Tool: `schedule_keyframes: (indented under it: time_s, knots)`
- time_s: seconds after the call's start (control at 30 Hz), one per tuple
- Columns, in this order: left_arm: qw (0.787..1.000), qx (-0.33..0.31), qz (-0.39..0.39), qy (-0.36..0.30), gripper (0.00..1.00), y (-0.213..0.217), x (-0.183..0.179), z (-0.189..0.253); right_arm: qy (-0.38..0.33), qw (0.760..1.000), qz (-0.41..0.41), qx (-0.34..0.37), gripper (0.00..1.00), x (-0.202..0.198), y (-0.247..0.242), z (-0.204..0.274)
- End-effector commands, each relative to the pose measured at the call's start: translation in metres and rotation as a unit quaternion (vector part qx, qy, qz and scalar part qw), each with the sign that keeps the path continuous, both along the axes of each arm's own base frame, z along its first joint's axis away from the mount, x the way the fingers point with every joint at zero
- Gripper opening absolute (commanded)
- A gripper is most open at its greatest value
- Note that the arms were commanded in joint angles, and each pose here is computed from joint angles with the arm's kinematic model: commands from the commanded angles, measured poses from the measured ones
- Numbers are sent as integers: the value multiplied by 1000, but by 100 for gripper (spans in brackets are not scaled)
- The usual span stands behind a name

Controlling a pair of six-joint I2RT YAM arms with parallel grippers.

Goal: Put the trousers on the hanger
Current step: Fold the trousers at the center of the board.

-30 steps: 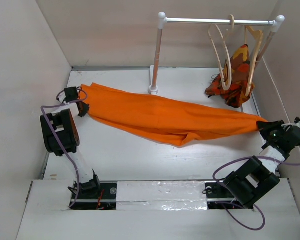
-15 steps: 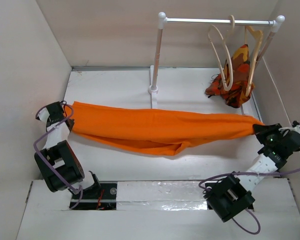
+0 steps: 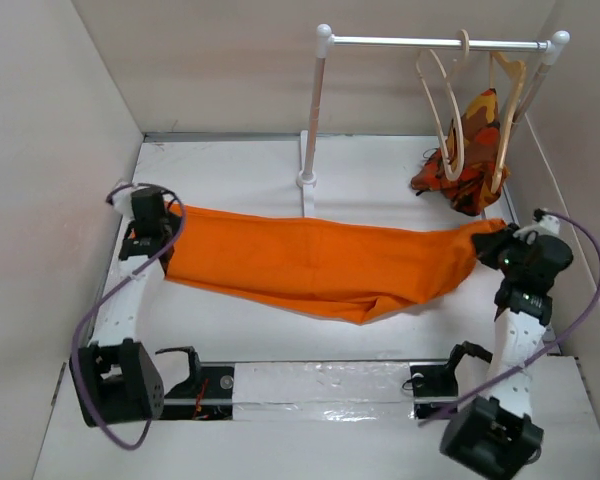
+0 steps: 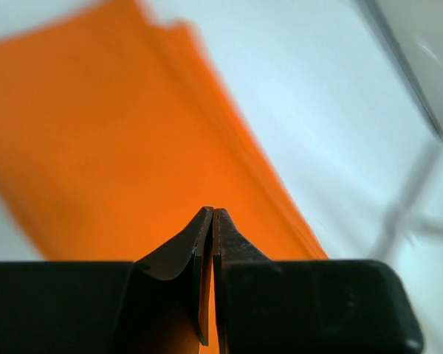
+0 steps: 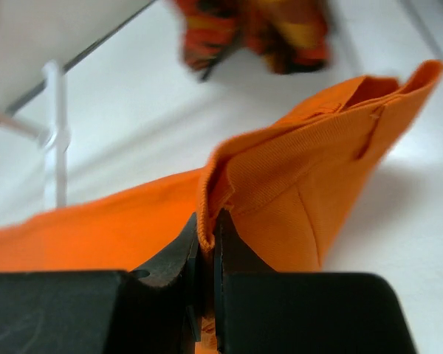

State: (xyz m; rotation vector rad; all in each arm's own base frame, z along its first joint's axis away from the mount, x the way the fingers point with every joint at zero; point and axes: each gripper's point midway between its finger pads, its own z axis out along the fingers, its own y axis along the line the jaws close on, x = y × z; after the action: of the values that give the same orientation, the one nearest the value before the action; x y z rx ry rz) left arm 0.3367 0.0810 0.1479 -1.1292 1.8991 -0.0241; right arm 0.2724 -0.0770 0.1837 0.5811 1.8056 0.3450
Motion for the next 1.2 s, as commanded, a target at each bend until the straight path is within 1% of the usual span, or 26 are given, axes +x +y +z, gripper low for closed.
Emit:
schedule_keyframes:
  time_s: [0.0, 0.03, 0.07, 0.1, 0.13, 0.17, 0.2, 0.23, 0.27, 0.3, 0.37, 0.4, 0.43, 0.47, 0.5, 0.53, 0.63, 0.67, 0.73, 0.8, 0.83, 0.9, 1.0, 1.1, 1.13, 1.17]
  knots:
    - [987, 0, -123, -100, 0, -78, 15, 52, -83, 991, 54, -92, 0, 15, 41, 72]
    - [982, -9, -148, -113, 0, -98, 13, 55, -101, 986, 95, -94, 0, 17, 74, 84]
    - [974, -21, -193, -115, 0, -132, 2, 48, -114, 984, 99, -95, 0, 14, 85, 93]
    - [970, -36, -210, -119, 0, -149, -4, 43, -120, 983, 104, -92, 0, 13, 95, 98]
    - [966, -42, -225, -122, 0, -161, -12, 30, -136, 979, 127, -80, 0, 12, 119, 108]
    - [962, -48, -240, -120, 0, -174, -19, 22, -144, 977, 140, -72, 0, 11, 131, 114]
    - [954, -61, -268, -117, 0, -197, -29, 13, -144, 976, 151, -60, 0, 11, 144, 117]
    - [953, -60, -275, -109, 0, -204, -36, -3, -148, 977, 141, -60, 0, 14, 149, 121]
    - [951, -60, -284, -104, 0, -212, -42, -11, -169, 973, 149, -55, 0, 13, 161, 138]
    - [944, -59, -310, -98, 0, -230, -52, -19, -163, 972, 160, -52, 0, 15, 185, 137]
    - [946, -48, -312, -77, 0, -238, -60, -43, -169, 968, 179, -55, 0, 14, 212, 152]
    - [945, -44, -317, -71, 0, -242, -63, -49, -189, 962, 190, -57, 0, 7, 231, 180]
    - [943, -38, -325, -58, 0, -251, -68, -59, -174, 963, 194, -69, 0, 14, 246, 178]
    - [941, -36, -332, -53, 0, -256, -72, -65, -173, 963, 195, -74, 0, 15, 254, 185]
    - [938, -34, -340, -52, 0, -262, -74, -67, -191, 960, 193, -69, 0, 12, 261, 210]
    - [934, -26, -354, -49, 0, -273, -80, -72, -189, 960, 192, -73, 0, 20, 266, 212]
    - [931, -11, -362, -45, 0, -286, -85, -77, -218, 954, 196, -58, 0, 27, 267, 242]
    - [925, -5, -378, -38, 0, -298, -92, -82, -226, 953, 196, -55, 0, 29, 265, 250]
    - [921, -3, -387, -36, 0, -309, -96, -87, -250, 946, 201, -48, 0, 27, 258, 275]
    - [915, 1, -403, -19, 0, -323, -103, -101, -270, 943, 186, -48, 0, 26, 240, 294]
    - [911, 3, -411, -9, 0, -331, -105, -111, -274, 940, 197, -52, 0, 23, 238, 299]
    - [904, -2, -427, -10, 0, -350, -108, -112, -296, 934, 192, -56, 0, 17, 225, 324]
    - [893, -6, -451, -5, 0, -385, -108, -118, -309, 927, 202, -68, 0, 5, 218, 343]
    - [874, -18, -485, -6, 0, -432, -111, -120, -319, 923, 202, -75, 0, -9, 209, 355]
    - [864, -24, -503, -5, 0, -450, -119, -120, -323, 921, 204, -79, 0, -13, 208, 358]
    - [858, -26, -514, -8, 0, -473, -119, -120, -321, 921, 206, -83, 0, -15, 207, 359]
